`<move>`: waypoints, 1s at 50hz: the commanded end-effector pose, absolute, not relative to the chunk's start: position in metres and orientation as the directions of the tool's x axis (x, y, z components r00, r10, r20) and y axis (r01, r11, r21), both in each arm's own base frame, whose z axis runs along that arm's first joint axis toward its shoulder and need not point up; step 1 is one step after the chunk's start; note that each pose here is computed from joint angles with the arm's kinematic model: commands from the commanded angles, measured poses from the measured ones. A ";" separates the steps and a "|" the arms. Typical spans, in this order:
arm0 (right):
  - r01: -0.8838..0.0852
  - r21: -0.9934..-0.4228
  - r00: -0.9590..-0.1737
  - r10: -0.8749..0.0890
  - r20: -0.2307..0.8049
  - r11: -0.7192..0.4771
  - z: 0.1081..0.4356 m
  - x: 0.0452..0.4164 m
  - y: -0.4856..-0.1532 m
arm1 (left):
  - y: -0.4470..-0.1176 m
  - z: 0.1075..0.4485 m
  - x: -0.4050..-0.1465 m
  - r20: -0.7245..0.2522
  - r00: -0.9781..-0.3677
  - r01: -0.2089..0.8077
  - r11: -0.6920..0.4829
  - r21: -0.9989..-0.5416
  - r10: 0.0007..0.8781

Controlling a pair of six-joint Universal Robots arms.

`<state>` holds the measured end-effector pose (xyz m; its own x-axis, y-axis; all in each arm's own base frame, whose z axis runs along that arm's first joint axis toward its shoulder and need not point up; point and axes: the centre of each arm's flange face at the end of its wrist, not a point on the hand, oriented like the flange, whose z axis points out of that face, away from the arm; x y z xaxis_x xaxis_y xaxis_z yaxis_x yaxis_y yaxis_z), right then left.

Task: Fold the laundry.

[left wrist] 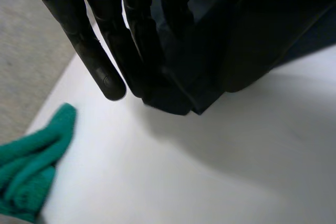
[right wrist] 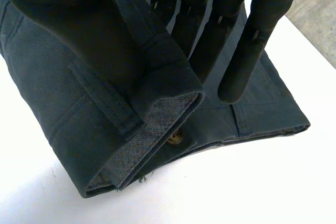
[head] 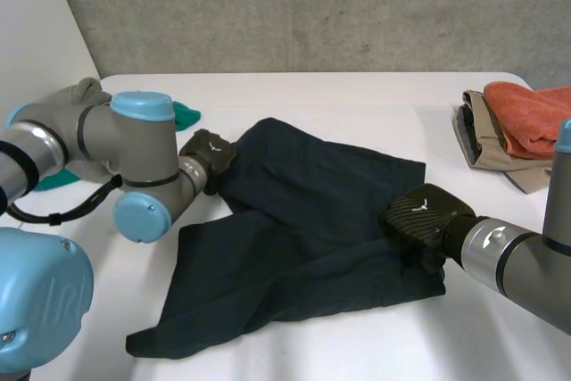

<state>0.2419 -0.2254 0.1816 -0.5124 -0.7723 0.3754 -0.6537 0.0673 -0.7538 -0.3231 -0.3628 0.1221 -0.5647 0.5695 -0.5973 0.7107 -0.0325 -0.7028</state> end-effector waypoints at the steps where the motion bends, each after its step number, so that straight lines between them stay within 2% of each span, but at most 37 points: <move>1: -0.653 -0.754 -0.506 -0.776 0.376 0.061 0.180 0.243 -0.222 | -0.372 0.123 -0.328 -0.699 -0.549 0.746 -0.110 -0.657 0.457; 3: -0.654 -0.754 -0.506 -0.777 0.374 0.063 0.179 0.243 -0.222 | -0.371 0.123 -0.328 -0.716 -0.535 0.761 -0.113 -0.639 0.448; 6: -0.655 -0.753 -0.505 -0.778 0.374 0.063 0.179 0.243 -0.221 | -0.367 0.127 -0.326 -0.764 -0.476 0.809 -0.123 -0.574 0.435; 7: -0.658 -0.750 -0.501 -0.780 0.374 0.063 0.179 0.243 -0.220 | -0.363 0.131 -0.321 -0.788 -0.439 0.842 -0.107 -0.528 0.431; 10: -0.658 -0.751 -0.497 -0.783 0.373 0.060 0.180 0.244 -0.218 | -0.354 0.132 -0.313 -0.819 -0.359 0.896 -0.082 -0.437 0.447; 11: -0.657 -0.751 -0.495 -0.784 0.373 0.058 0.180 0.245 -0.217 | -0.349 0.133 -0.308 -0.834 -0.312 0.922 -0.069 -0.382 0.455; 14: -0.659 -0.751 -0.488 -0.788 0.375 0.051 0.180 0.248 -0.214 | -0.344 0.138 -0.305 -0.849 -0.260 0.943 -0.066 -0.325 0.461; 16: -0.657 -0.752 -0.484 -0.791 0.375 0.045 0.180 0.250 -0.212 | -0.344 0.140 -0.306 -0.847 -0.269 0.939 -0.071 -0.336 0.458; 19: -0.650 -0.758 -0.485 -0.794 0.366 0.048 0.180 0.252 -0.209 | -0.342 0.145 -0.307 -0.829 -0.314 0.921 -0.066 -0.385 0.463; 23: -0.632 -0.773 -0.502 -0.789 0.354 0.055 0.181 0.254 -0.209 | -0.340 0.159 -0.304 -0.797 -0.399 0.887 -0.031 -0.462 0.454; 24: -0.623 -0.780 -0.513 -0.784 0.350 0.059 0.181 0.255 -0.210 | -0.339 0.170 -0.300 -0.781 -0.442 0.867 -0.013 -0.498 0.442; 27: -0.609 -0.790 -0.531 -0.773 0.348 0.063 0.182 0.255 -0.213 | -0.336 0.185 -0.289 -0.746 -0.506 0.834 0.024 -0.551 0.434; 28: -0.601 -0.797 -0.543 -0.764 0.348 0.064 0.183 0.255 -0.215 | -0.330 0.197 -0.281 -0.718 -0.547 0.809 0.050 -0.585 0.430; 31: -0.589 -0.805 -0.561 -0.752 0.346 0.069 0.184 0.254 -0.218 | -0.318 0.211 -0.270 -0.663 -0.603 0.765 0.088 -0.638 0.444; 32: -0.582 -0.811 -0.571 -0.744 0.346 0.069 0.184 0.254 -0.220 | -0.306 0.219 -0.263 -0.615 -0.638 0.732 0.117 -0.671 0.464; 35: -0.573 -0.816 -0.587 -0.732 0.347 0.073 0.184 0.254 -0.223 | -0.286 0.227 -0.253 -0.534 -0.680 0.681 0.164 -0.714 0.502; 36: -0.567 -0.821 -0.598 -0.722 0.349 0.073 0.185 0.253 -0.225 | -0.272 0.232 -0.247 -0.478 -0.702 0.650 0.199 -0.734 0.529; 39: -0.558 -0.826 -0.612 -0.710 0.348 0.077 0.185 0.253 -0.228 | -0.247 0.233 -0.239 -0.394 -0.715 0.620 0.264 -0.738 0.578; 40: -0.551 -0.831 -0.620 -0.705 0.345 0.077 0.185 0.253 -0.229 | -0.230 0.232 -0.235 -0.340 -0.719 0.607 0.310 -0.731 0.606; 44: -0.537 -0.840 -0.634 -0.694 0.341 0.078 0.185 0.253 -0.230 | -0.195 0.225 -0.227 -0.242 -0.710 0.598 0.385 -0.703 0.661; 50: -0.533 -0.842 -0.639 -0.692 0.337 0.081 0.187 0.253 -0.229 | -0.176 0.209 -0.215 -0.206 -0.706 0.605 0.426 -0.672 0.677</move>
<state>0.2531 -0.2304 0.1859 -0.6367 -0.6918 0.3405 -0.5353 0.0788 -0.8410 -0.2226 -0.1886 0.2219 -0.7136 0.6628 -0.2267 0.5933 0.3998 -0.6987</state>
